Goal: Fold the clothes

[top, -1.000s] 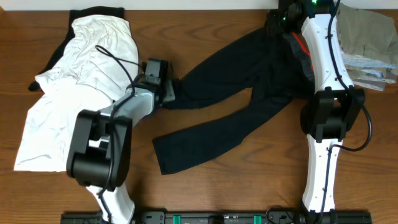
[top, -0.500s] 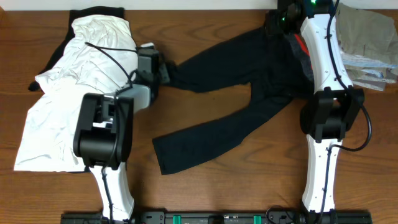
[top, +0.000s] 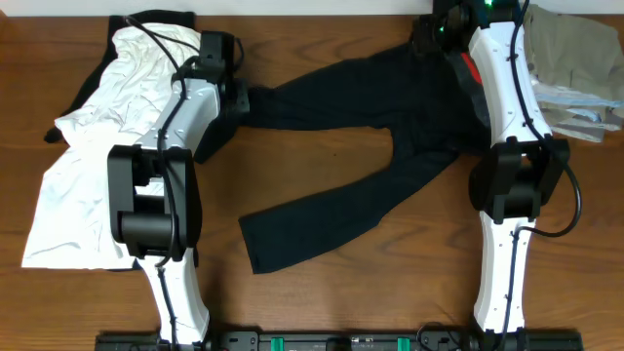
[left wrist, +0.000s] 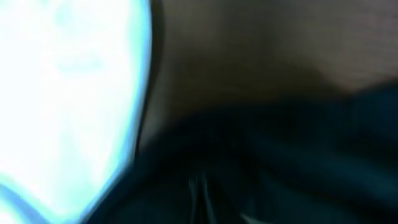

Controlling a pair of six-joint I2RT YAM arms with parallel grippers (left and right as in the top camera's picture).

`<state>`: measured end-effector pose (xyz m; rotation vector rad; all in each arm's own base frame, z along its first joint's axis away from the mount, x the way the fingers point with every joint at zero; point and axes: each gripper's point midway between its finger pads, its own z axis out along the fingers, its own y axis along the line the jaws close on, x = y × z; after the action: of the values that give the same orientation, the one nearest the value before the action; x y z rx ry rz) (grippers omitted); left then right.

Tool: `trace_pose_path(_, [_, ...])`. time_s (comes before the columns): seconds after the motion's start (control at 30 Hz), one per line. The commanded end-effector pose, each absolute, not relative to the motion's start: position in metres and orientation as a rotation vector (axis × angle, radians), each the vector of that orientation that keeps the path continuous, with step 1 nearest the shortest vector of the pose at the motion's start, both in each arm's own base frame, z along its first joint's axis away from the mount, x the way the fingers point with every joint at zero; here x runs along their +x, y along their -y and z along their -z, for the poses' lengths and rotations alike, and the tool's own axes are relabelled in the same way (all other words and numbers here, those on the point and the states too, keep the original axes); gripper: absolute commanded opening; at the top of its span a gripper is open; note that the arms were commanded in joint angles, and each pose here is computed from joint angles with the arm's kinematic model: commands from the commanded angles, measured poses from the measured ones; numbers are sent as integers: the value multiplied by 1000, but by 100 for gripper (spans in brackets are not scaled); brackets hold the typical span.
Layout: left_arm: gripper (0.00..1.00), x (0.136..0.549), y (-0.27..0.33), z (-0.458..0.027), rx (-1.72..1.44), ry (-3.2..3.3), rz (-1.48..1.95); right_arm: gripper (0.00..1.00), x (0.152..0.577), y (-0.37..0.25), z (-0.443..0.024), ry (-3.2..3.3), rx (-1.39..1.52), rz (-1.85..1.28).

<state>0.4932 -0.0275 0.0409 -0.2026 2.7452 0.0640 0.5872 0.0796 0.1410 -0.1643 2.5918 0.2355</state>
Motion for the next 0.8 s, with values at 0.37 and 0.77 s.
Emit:
trace_pose_path(0.37, [54, 450, -41, -35, -265, -2919, -157, 57, 586, -90, -148, -2586, -169, -256])
trace_pose_path(0.77, [58, 443, -52, -32, 40, -2968, -84, 57, 585, -99, -148, -2584, -188, -262])
